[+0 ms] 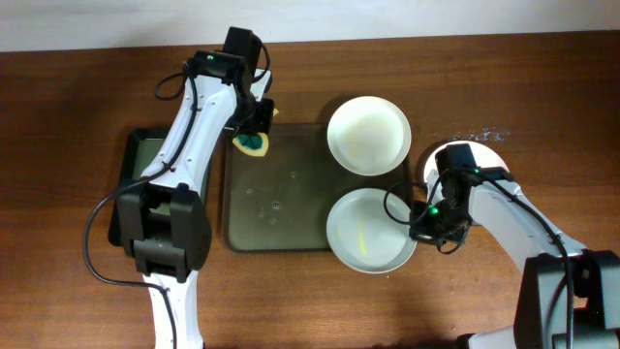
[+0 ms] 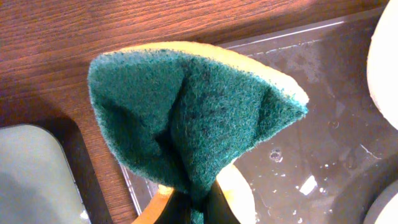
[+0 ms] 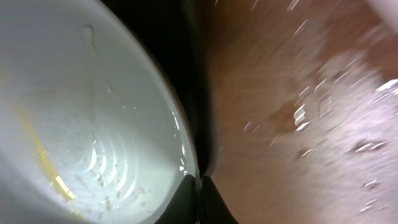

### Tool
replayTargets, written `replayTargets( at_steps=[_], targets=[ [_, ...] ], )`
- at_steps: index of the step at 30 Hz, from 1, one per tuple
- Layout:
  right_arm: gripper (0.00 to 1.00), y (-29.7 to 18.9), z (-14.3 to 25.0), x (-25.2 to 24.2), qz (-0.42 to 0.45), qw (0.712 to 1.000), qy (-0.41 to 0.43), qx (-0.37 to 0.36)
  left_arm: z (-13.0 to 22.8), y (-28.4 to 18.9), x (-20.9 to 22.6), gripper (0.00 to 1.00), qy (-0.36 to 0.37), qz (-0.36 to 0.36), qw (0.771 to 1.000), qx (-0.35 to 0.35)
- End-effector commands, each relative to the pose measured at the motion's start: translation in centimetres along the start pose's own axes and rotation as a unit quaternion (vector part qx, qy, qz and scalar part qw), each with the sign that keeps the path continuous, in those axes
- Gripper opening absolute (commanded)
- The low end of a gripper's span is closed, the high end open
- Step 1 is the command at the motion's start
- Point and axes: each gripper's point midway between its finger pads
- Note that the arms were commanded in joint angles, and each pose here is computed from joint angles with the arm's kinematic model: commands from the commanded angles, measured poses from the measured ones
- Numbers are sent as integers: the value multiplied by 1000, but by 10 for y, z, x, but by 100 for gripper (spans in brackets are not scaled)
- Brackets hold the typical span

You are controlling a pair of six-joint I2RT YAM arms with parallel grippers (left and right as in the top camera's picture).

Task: Clean dirty plates on tray and stack at the side
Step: 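Grasp the lower white plate's rim with the right gripper, drag it to tray center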

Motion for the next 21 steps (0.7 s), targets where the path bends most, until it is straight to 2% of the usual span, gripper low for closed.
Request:
replayTargets(
  at_steps=[1,7,11,13,17,21],
  targets=[
    [4,-6,12,35,-69,997,-20,26,-3,-6,1,0,-7,-2,1000,-8],
    [4,-11,6,90,-70,997,-16,-30,-3,-6,1,0,-7,-2,1000,-8],
    [4,-16,-23,122,-43,986,39,-158,-3,-6,1,0,-7,-3,1000,-8],
    [4,-14,-28,138,-51,979,41,-192,-3,-6,1,0,-7,-3,1000,-8],
    [4,-1,-29,172,-88,973,38,-210,-3,-6,1,0,-7,-3,1000,-8],
    [4,20,-29,183,-98,974,52,-198,-3,-6,1,0,-7,-3,1000,-8]
  ],
)
Point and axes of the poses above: each gripper's point midway between its finger pads, its own y axis out along the fingers, its own x axis along the line the jaws close on, z = x × y, and after that the axes turned 9 degrees about y, right-handed
